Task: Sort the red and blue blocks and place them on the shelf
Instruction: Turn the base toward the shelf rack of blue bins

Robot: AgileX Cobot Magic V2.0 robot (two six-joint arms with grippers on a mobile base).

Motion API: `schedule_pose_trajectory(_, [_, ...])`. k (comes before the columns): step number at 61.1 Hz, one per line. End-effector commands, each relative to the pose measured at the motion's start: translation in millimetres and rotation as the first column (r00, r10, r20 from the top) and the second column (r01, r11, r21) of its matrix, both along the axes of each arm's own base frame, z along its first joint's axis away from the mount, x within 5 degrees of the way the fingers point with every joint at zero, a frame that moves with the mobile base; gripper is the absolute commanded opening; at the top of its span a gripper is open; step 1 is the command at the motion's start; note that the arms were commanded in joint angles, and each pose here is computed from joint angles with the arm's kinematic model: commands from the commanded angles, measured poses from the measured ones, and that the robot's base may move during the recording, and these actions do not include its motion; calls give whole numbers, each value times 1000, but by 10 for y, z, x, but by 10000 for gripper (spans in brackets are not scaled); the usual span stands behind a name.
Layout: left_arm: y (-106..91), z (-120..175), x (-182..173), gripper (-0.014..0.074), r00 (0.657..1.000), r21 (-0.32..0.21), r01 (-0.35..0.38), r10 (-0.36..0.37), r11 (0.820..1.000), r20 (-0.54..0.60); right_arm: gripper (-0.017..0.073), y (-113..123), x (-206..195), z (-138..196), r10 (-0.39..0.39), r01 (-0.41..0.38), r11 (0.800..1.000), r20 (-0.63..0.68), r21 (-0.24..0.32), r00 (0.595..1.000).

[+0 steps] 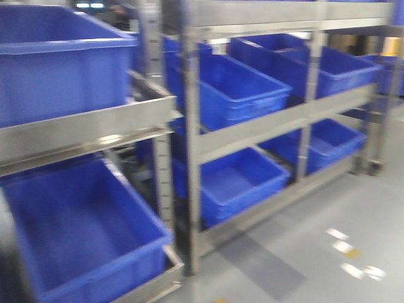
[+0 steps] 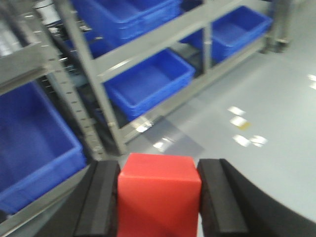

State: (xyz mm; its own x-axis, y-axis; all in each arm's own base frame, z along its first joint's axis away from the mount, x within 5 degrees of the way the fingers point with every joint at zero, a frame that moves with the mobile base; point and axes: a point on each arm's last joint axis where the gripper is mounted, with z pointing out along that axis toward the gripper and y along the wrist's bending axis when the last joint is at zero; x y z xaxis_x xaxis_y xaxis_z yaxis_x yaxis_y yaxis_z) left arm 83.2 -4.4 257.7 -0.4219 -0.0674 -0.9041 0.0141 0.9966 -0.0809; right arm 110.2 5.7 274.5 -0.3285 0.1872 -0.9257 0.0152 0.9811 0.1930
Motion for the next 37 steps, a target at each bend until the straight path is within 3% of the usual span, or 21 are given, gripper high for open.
schedule_pose_trajectory(1, [-15,155,33,123,995,-14,13,-11,1000,100,56,-6,27,176,-3,4,1000,120,-10,993])
schedule_pose_trajectory(37, [-15,155,33,123,995,-14,13,-11,1000,100,56,-6,27,176,-3,4,1000,120,-10,993])
